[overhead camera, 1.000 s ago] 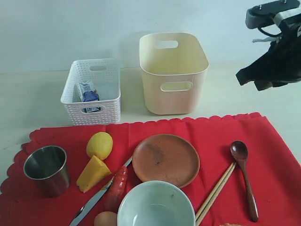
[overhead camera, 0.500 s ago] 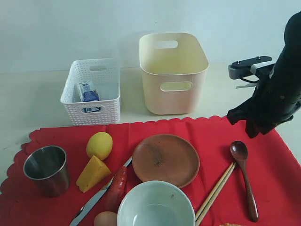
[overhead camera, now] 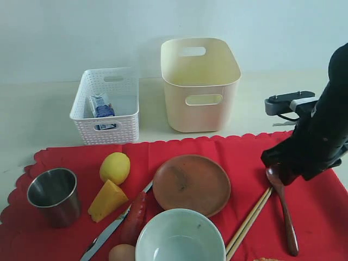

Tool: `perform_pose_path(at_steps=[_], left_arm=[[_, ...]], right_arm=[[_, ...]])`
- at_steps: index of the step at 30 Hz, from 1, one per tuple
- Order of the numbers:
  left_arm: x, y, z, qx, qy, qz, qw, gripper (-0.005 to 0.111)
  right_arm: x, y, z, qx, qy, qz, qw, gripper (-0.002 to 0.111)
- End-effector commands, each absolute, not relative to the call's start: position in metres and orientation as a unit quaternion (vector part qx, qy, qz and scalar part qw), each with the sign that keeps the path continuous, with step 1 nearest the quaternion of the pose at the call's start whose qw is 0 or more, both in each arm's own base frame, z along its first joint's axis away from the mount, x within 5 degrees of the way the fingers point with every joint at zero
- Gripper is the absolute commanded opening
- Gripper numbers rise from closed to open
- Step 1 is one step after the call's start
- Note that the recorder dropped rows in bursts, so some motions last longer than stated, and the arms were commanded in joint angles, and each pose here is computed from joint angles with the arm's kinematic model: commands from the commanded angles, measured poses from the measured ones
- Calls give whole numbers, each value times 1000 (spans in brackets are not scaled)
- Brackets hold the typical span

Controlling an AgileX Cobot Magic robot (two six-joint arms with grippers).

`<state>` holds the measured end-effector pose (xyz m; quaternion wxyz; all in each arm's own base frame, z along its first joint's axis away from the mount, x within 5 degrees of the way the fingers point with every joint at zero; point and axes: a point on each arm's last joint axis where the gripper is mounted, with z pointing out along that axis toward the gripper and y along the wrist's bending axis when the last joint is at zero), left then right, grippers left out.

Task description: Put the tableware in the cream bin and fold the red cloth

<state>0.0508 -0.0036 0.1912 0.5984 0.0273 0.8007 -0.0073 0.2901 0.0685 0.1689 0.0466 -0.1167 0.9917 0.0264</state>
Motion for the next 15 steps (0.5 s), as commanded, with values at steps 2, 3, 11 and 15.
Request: perform_pose_path(at_steps=[2, 3, 11, 15], left_arm=[[51, -3, 191, 24, 797, -7, 604, 0], [51, -3, 191, 24, 797, -7, 604, 0], [51, -3, 191, 29, 797, -5, 604, 0], [51, -4, 191, 34, 797, -5, 604, 0]], right_arm=[[289, 75, 155, -110, 993, 38, 32, 45], [289, 77, 151, -114, 992, 37, 26, 45], [290, 85, 133, -129, 991, 32, 11, 45], [292, 86, 137, -126, 991, 33, 9, 45]])
